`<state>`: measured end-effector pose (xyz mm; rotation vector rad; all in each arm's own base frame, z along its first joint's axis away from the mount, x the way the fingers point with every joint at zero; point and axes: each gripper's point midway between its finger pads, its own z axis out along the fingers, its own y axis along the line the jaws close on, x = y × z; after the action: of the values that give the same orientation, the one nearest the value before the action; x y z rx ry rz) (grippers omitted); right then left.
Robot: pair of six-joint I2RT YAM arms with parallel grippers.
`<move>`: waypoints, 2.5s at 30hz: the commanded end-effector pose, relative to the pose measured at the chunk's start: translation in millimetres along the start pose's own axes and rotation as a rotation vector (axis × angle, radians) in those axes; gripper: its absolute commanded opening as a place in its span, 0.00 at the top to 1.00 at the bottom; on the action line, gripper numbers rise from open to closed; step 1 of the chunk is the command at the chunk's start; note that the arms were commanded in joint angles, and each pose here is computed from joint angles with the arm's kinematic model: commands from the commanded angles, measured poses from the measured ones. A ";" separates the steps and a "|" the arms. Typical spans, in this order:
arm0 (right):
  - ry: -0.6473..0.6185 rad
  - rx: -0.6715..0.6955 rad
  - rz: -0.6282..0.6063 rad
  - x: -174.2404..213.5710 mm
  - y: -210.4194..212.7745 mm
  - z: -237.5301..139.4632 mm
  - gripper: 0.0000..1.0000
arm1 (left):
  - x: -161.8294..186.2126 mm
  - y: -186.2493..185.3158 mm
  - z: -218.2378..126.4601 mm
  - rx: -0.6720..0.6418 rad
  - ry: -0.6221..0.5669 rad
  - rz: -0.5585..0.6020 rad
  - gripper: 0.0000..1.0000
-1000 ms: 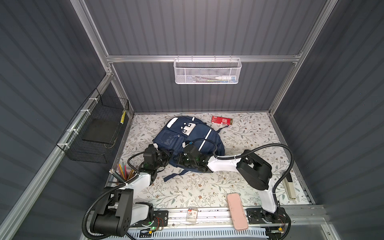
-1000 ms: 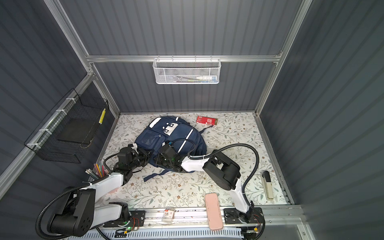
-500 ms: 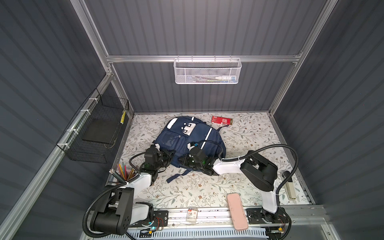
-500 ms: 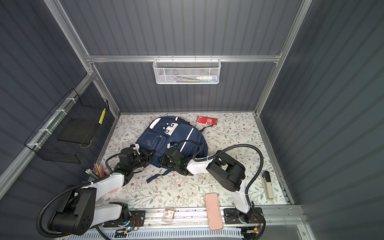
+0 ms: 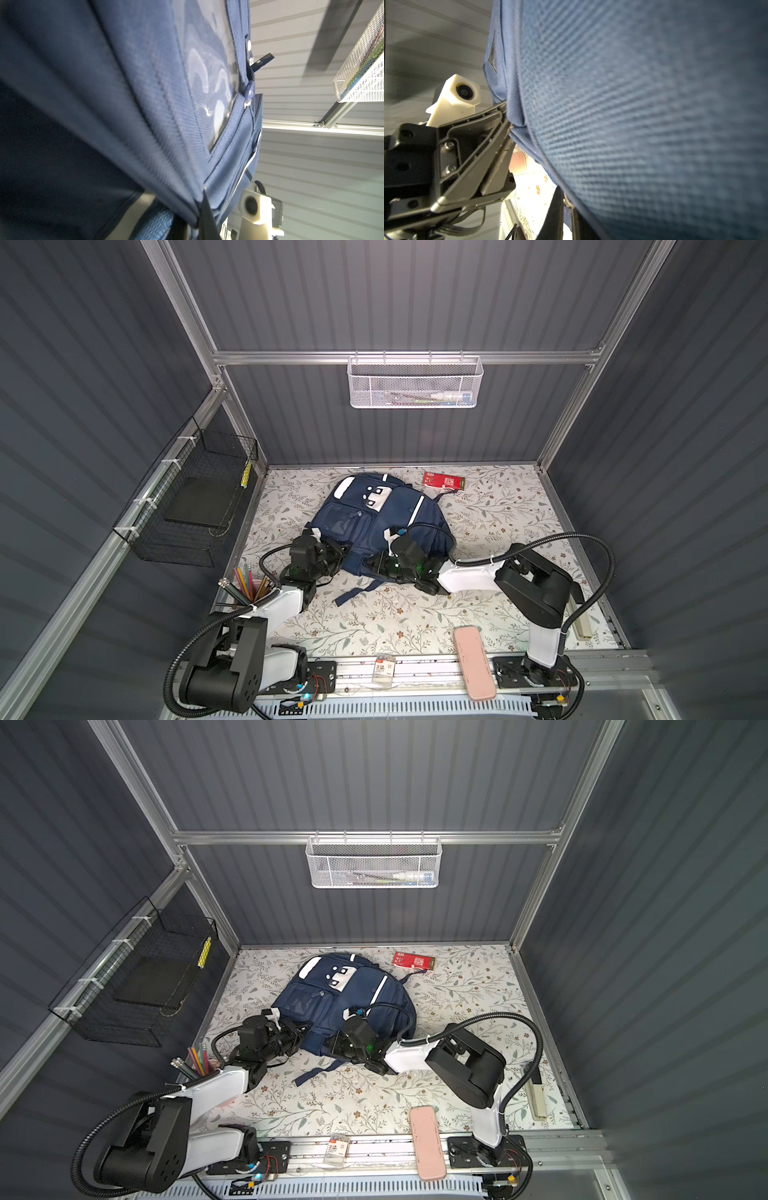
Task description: Pack the student bag
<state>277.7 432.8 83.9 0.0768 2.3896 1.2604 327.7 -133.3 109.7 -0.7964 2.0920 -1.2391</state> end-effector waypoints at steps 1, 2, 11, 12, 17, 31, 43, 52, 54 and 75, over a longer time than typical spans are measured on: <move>-0.094 0.149 0.029 -27.1 -46.9 -12.0 0.99 | -0.2 2.0 -3.2 -0.015 0.003 0.037 1.00; -0.092 0.152 0.025 -26.8 -47.1 -13.2 0.99 | -0.3 2.3 -3.3 -0.016 0.002 0.038 1.00; -0.062 0.170 -0.016 -27.3 -47.0 -26.8 1.00 | -4.2 6.0 -4.2 -0.033 -0.007 0.044 1.00; -0.050 0.178 -0.025 -25.5 -47.5 -29.6 1.00 | -5.4 6.5 -4.6 -0.036 -0.008 0.045 1.00; 0.081 0.225 -0.066 -9.9 -51.9 -35.4 1.00 | -14.2 4.7 -7.2 -0.043 -0.026 0.055 1.00; 0.251 0.443 -0.249 -1.3 -84.8 -92.3 1.00 | -21.4 6.1 -8.5 -0.056 -0.038 0.059 1.00; 0.265 0.589 -0.329 -34.3 -135.7 -147.4 1.00 | -26.4 2.4 -9.3 -0.052 -0.044 0.065 1.00; 0.299 0.633 -0.363 -33.0 -142.2 -163.6 1.00 | -33.2 0.2 -6.1 -0.054 -0.053 0.070 1.00; 0.309 0.605 -0.381 -24.3 -132.6 -157.8 1.00 | -34.9 -0.4 -4.0 -0.052 -0.055 0.067 1.00; 0.307 0.205 -0.467 4.9 48.2 -0.9 1.00 | 3.1 -7.6 -22.5 -0.015 -0.074 -0.004 0.23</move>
<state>254.8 443.5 95.8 -0.6530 2.6565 0.7700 319.0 -129.9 146.4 -0.7465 2.0103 -1.2398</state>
